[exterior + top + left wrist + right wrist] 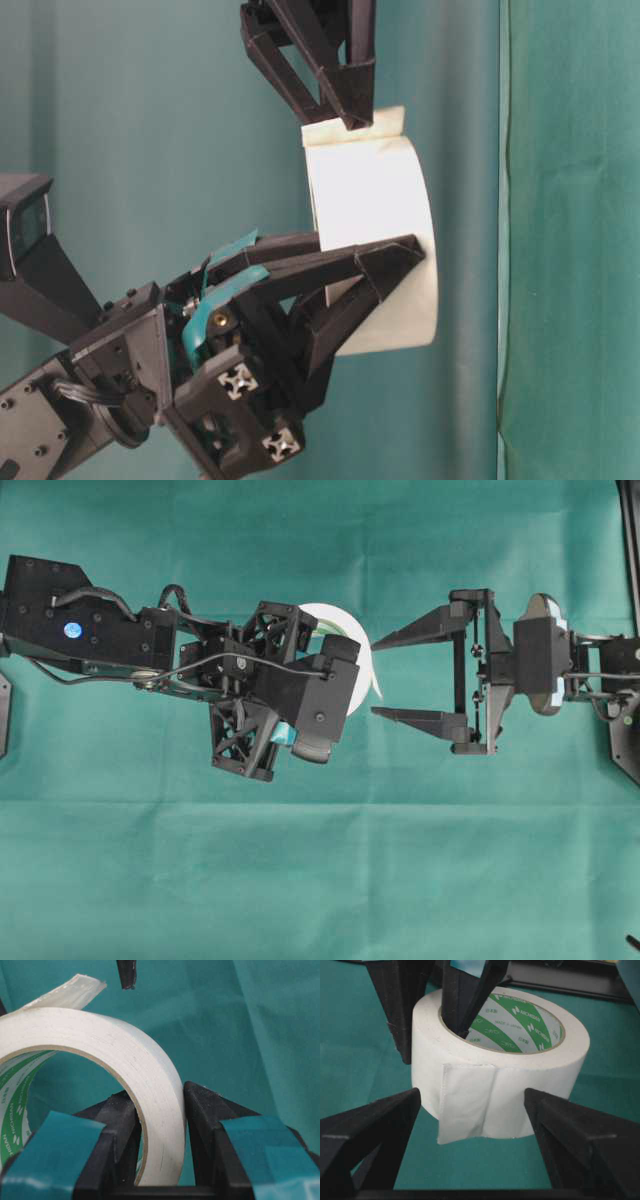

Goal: Peel off the duct tape with your right arm.
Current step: 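Move the open right gripper toward the tape's free end, then close the right gripper on the tape's free end tab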

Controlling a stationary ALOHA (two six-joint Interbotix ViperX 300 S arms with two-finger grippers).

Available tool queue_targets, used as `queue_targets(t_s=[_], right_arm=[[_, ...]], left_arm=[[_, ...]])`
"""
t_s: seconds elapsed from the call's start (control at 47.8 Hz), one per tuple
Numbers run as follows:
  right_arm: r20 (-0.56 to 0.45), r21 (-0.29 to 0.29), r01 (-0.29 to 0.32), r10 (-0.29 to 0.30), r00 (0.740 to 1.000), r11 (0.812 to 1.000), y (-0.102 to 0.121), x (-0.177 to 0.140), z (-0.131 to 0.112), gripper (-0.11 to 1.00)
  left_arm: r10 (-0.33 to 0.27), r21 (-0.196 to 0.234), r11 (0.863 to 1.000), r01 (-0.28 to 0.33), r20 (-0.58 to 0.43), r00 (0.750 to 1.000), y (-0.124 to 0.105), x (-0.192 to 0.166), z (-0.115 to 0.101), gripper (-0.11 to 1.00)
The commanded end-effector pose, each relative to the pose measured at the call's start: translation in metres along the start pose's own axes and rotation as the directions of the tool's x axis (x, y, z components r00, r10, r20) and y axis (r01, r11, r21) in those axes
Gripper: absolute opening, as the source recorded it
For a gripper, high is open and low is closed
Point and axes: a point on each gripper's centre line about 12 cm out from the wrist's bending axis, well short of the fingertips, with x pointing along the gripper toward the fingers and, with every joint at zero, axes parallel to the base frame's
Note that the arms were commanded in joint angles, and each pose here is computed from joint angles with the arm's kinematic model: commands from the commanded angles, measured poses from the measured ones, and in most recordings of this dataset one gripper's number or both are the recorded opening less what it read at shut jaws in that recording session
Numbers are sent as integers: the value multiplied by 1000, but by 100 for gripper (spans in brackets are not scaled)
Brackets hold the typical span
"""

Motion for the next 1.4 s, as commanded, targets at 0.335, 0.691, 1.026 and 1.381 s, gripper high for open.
queue_targets(t_s=[0.335, 0.691, 1.026, 1.381], right_arm=[[43, 18, 17, -18, 999, 1000, -4, 3, 13, 33], [38, 53, 35, -37, 999, 998, -7, 3, 11, 8], [39, 68, 43, -46, 998, 997, -8, 2, 12, -1], [34, 91, 66, -69, 997, 994, -12, 2, 10, -2]], left_arm=[[20, -2, 1000, -20, 58, 998, 5, -17, 14, 23], [16, 2, 1000, -16, 53, 998, 3, -17, 14, 23], [11, 5, 1000, -12, 53, 999, 1, -17, 14, 23], [6, 11, 1000, -7, 54, 999, -2, -17, 15, 23]])
